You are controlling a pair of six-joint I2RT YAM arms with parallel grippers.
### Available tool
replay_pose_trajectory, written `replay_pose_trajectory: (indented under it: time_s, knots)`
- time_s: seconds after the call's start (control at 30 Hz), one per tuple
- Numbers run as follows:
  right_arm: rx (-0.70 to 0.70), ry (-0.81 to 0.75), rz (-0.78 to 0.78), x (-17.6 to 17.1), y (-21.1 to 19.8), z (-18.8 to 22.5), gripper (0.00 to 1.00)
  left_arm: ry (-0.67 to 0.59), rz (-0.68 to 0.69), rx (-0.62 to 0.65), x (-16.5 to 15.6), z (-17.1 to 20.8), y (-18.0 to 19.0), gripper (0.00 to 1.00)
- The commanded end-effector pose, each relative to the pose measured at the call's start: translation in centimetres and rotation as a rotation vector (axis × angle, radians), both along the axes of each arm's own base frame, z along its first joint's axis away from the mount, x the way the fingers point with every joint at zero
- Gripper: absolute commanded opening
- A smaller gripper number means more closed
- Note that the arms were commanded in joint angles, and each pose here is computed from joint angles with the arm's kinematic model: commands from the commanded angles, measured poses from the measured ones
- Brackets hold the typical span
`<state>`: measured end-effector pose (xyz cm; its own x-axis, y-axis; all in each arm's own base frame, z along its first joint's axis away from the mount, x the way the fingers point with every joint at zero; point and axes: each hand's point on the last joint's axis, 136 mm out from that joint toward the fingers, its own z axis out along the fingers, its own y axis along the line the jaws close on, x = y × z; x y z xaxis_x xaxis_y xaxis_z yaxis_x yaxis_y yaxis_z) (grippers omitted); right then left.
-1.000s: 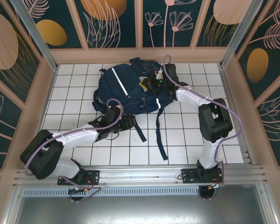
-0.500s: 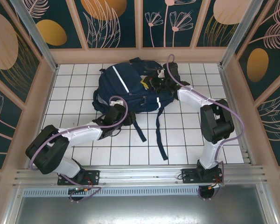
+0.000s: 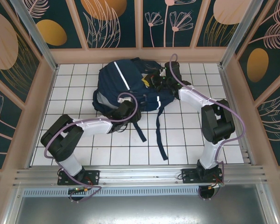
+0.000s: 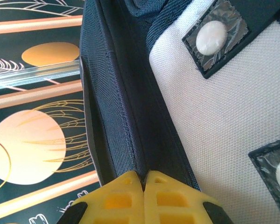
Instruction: Pack books, pencil case, and school supplies into a backpack
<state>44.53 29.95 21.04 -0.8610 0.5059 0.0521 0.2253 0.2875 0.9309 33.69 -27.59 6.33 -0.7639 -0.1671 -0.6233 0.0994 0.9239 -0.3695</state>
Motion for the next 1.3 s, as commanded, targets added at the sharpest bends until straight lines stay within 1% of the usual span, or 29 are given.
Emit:
replay_pose_trajectory:
  time_s: [0.0,0.17,0.2,0.27,0.3,0.37,0.5,0.57,0.6,0.67,0.9,1.03,1.17,1.27]
  knots:
    - [0.145,-0.231,-0.006,0.2,-0.2,9.8,0.00,-0.016,0.027,0.132,0.9,-0.9,0.4,0.57]
    - [0.156,-0.223,-0.010,0.1,-0.3,9.6,0.00,-0.007,0.056,0.250,1.0,-2.9,1.2,0.51]
    - [0.160,-0.224,-0.009,0.0,-0.3,9.6,0.00,-0.028,0.069,0.253,1.7,-2.3,0.8,0.50]
    - [0.163,-0.219,-0.008,0.0,-0.2,9.4,0.00,-0.039,0.086,0.287,2.0,-2.7,1.2,0.46]
    - [0.168,-0.220,-0.006,-0.1,-0.2,9.4,0.00,-0.047,0.096,0.303,2.2,-2.9,1.4,0.43]
    - [0.171,-0.217,-0.007,-0.2,-0.2,9.2,0.00,-0.067,0.116,0.328,2.6,-2.8,1.8,0.32]
    - [0.158,-0.211,-0.010,-0.1,-0.5,8.7,0.00,-0.096,0.112,0.321,2.6,-2.1,2.0,0.13]
    - [0.141,-0.209,-0.019,0.1,-0.9,8.4,0.00,-0.111,0.107,0.295,2.6,-1.3,1.8,0.07]
    - [0.131,-0.208,-0.028,0.2,-1.2,8.2,0.00,-0.100,0.100,0.302,1.9,-1.8,2.3,0.04]
    - [0.119,-0.207,-0.040,0.4,-1.7,7.8,0.00,-0.102,0.099,0.292,1.5,-1.6,2.7,0.00]
    - [0.019,-0.226,-0.071,1.1,-2.8,6.6,0.00,-0.115,0.102,0.250,-0.2,-0.9,4.2,0.00]
    - [-0.001,-0.230,-0.082,1.3,-3.2,6.0,0.00,-0.129,0.118,0.232,-0.9,-1.2,5.0,0.00]
    - [-0.050,-0.242,-0.091,1.3,-3.6,5.3,0.00,-0.171,0.131,0.190,-1.2,-0.5,5.5,0.00]
    - [-0.067,-0.245,-0.089,1.0,-3.7,4.7,0.00,-0.204,0.141,0.193,-1.2,0.0,6.2,0.00]
